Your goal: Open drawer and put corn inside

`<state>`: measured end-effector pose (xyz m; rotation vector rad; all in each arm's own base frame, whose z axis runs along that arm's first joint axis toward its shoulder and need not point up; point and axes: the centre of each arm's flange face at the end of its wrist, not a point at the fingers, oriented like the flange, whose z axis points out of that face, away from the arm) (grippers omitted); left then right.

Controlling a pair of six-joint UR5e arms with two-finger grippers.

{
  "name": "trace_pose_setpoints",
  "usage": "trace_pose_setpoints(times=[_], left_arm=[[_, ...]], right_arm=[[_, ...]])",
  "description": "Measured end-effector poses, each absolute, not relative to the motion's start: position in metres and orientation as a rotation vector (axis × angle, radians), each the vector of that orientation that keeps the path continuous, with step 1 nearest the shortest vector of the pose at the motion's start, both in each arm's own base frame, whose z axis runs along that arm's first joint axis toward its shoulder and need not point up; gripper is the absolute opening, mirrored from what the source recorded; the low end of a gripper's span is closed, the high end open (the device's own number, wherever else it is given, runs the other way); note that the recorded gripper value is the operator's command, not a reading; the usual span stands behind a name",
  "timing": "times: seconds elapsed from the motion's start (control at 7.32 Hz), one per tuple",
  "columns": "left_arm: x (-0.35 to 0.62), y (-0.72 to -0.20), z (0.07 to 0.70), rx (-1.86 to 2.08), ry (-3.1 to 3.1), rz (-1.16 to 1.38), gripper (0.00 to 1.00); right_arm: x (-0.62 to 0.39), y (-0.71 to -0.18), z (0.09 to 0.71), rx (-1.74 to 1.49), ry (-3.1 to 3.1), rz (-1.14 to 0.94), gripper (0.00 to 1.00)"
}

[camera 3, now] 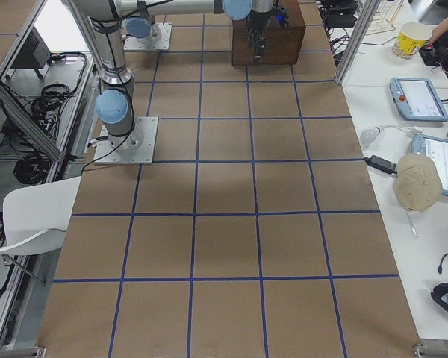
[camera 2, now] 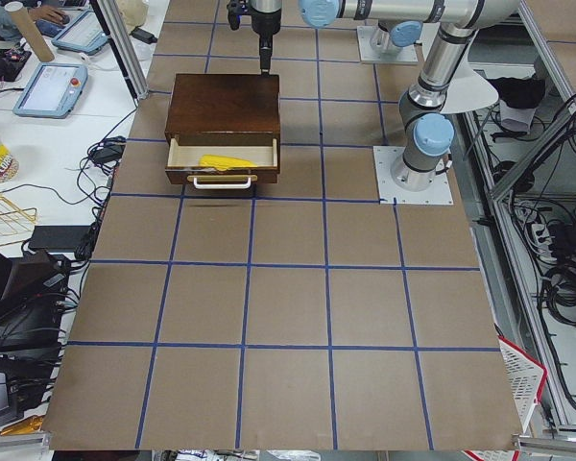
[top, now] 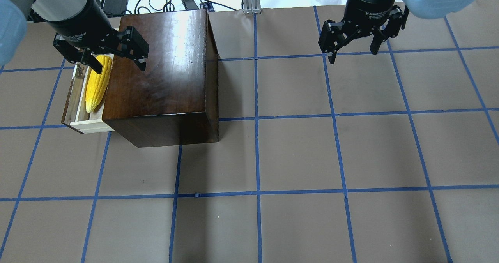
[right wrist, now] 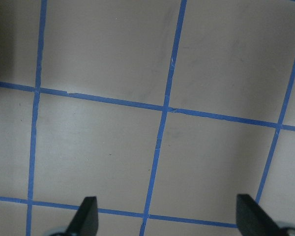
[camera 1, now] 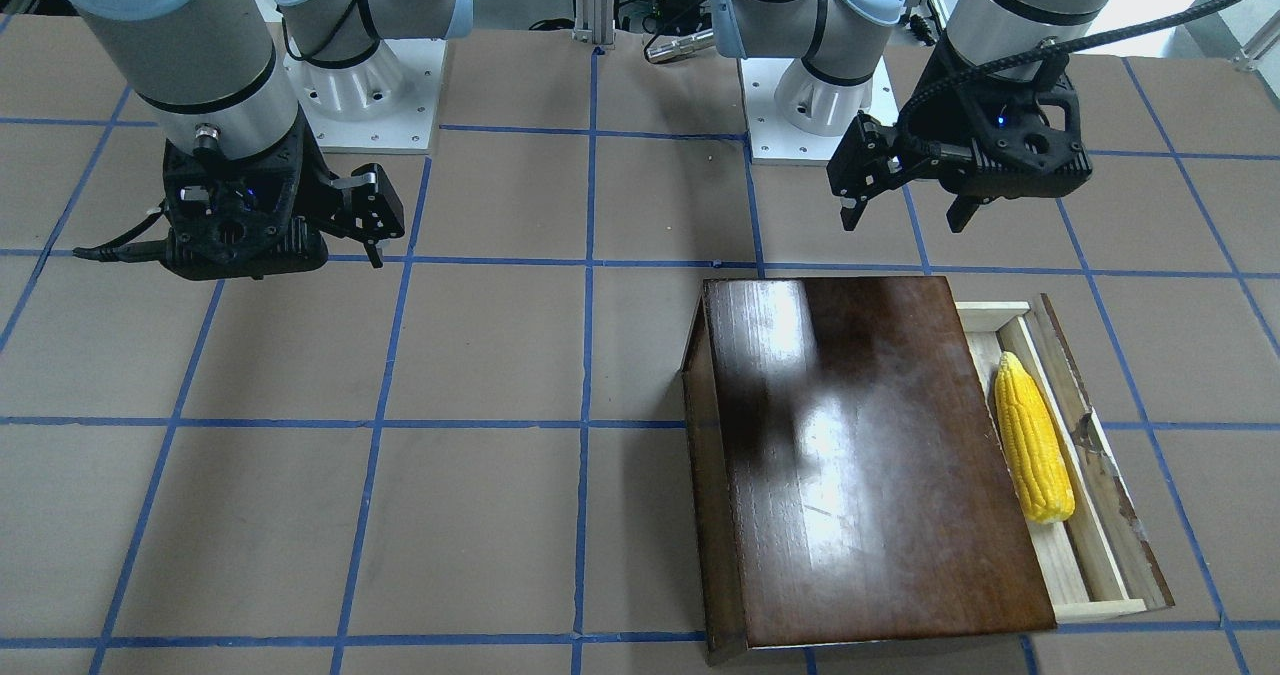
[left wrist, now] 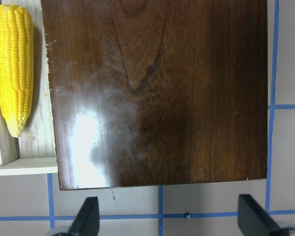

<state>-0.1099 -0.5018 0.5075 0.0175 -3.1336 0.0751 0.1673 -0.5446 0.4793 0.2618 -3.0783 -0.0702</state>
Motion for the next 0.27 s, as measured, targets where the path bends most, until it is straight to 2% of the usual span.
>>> trace_pose_setpoints(times=[0.27], left_arm=[[-0.1112,-0.5004,0.5068,0.012,-3.135,0.064,1.00]], right_arm=[[0.1673,-0.5446,0.4794,0.261,-3.078,-0.070,1.00]])
